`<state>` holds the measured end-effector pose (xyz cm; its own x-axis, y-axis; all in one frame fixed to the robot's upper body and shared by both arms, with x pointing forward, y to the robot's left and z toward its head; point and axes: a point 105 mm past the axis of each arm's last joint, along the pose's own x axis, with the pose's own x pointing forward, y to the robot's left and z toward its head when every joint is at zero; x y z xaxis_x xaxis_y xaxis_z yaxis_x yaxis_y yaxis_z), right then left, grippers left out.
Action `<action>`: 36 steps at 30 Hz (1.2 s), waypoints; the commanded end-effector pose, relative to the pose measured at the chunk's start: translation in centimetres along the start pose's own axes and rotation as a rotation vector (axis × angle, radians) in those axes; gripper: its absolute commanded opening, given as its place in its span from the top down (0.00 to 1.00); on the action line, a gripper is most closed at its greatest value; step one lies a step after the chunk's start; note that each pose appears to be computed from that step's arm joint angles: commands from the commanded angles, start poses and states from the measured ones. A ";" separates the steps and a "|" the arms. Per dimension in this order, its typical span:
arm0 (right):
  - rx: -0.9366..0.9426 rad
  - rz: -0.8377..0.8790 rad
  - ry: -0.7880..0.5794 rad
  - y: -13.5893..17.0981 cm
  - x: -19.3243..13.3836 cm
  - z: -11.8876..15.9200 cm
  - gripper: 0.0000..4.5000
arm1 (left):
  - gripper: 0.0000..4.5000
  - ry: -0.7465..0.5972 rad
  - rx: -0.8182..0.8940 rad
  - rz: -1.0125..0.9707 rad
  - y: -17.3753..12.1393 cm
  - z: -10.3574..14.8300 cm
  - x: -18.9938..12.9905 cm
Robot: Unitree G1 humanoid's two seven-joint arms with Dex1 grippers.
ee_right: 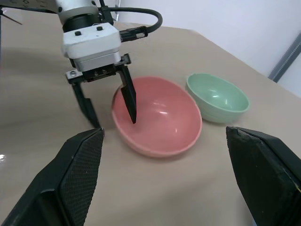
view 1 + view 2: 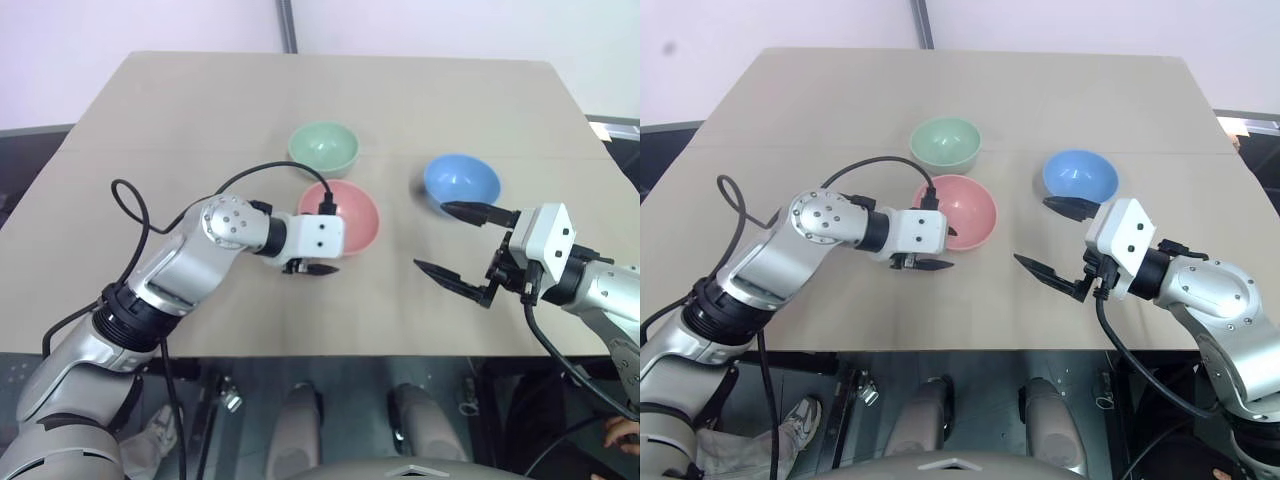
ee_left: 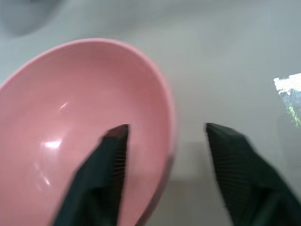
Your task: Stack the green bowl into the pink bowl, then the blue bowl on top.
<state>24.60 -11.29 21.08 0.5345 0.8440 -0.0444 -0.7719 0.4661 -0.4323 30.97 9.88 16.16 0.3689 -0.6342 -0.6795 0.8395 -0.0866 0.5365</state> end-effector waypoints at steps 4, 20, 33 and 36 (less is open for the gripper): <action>-0.037 -0.009 -0.016 -1.2 0.7 1.0 0.00 | 0.18 -0.080 -0.164 0.090 0.9 0.0 -6.0; -0.196 0.034 0.054 -7.5 13.8 -1.8 0.00 | 0.18 -0.329 -0.613 0.662 -3.7 -5.4 -13.4; -0.786 0.147 0.175 -9.7 19.1 -1.2 0.00 | 0.18 -0.417 -0.663 0.681 -4.5 -5.3 -14.8; -0.915 0.186 0.205 -9.3 19.7 -1.3 0.00 | 0.18 -0.420 -0.658 0.686 -4.3 -5.3 -14.9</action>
<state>43.11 -0.44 21.64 0.5613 0.7598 -0.3280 -0.4117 -0.0875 -0.9071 24.24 24.06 20.17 0.7934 -0.6054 -0.0632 0.6018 0.7645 0.2312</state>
